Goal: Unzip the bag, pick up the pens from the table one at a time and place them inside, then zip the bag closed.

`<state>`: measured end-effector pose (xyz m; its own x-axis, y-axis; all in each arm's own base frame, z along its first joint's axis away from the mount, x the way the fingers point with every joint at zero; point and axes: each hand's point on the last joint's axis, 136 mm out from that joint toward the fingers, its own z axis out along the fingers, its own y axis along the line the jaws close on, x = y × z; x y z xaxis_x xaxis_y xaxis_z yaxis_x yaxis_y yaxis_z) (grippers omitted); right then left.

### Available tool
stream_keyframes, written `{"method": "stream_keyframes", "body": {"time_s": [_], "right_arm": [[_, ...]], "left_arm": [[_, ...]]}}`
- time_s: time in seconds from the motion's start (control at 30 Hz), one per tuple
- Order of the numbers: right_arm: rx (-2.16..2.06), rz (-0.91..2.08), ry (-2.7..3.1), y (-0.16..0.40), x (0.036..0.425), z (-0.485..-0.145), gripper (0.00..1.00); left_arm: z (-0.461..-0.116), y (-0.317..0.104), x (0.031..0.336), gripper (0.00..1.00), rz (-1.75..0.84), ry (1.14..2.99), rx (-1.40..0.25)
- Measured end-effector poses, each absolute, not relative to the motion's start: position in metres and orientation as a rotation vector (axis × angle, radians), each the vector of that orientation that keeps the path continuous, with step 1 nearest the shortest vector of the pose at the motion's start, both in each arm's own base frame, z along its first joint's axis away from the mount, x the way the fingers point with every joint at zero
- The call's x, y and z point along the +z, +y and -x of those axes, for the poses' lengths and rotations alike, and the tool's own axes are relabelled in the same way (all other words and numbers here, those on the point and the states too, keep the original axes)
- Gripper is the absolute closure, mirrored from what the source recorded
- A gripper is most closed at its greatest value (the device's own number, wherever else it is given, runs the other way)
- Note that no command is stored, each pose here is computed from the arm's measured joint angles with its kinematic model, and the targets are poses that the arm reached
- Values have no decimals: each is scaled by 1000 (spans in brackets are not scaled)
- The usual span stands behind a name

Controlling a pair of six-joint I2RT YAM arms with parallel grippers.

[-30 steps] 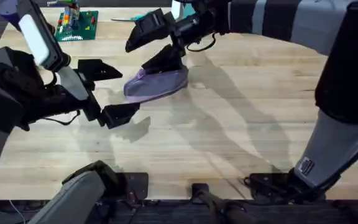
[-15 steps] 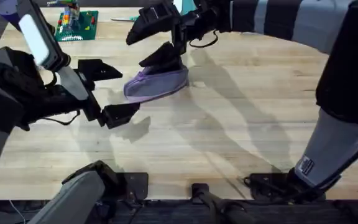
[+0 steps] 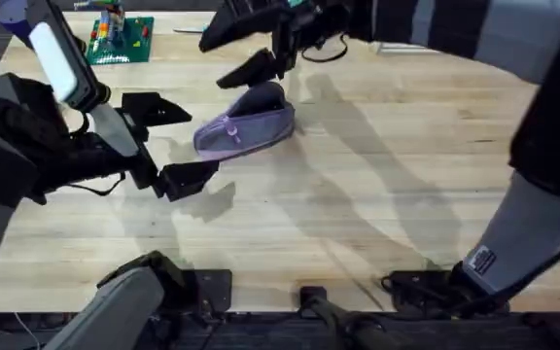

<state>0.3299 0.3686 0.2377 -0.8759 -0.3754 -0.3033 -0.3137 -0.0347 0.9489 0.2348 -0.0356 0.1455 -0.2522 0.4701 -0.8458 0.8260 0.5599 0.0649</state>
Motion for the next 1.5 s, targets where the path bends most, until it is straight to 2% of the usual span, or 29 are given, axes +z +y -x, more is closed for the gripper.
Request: {"method": "stream_keyframes", "body": {"time_s": [0.23, 0.37, 0.63, 0.93, 1.17, 1.5], "right_arm": [[-2150, -869, -2210, 366, 275, -327, 6], [-2160, -889, -2293, 366, 283, -333, 6], [-1837, -818, -2766, 350, 252, -342, 6], [-1228, -1183, -3286, 314, 257, -337, 6], [-933, -1333, -3353, 304, 257, -317, 6], [-899, -1434, -3286, 318, 253, -295, 6]], "left_arm": [[-235, -36, 145, 7, -1051, 1900, -501], [-235, -36, 145, 7, -1051, 1899, -501], [-235, -36, 145, 7, -1051, 1899, -501], [-235, -36, 145, 7, -1051, 1899, -501], [-235, -36, 145, 7, -1051, 1900, -501], [-235, -36, 145, 7, -1052, 1900, -500]]}}
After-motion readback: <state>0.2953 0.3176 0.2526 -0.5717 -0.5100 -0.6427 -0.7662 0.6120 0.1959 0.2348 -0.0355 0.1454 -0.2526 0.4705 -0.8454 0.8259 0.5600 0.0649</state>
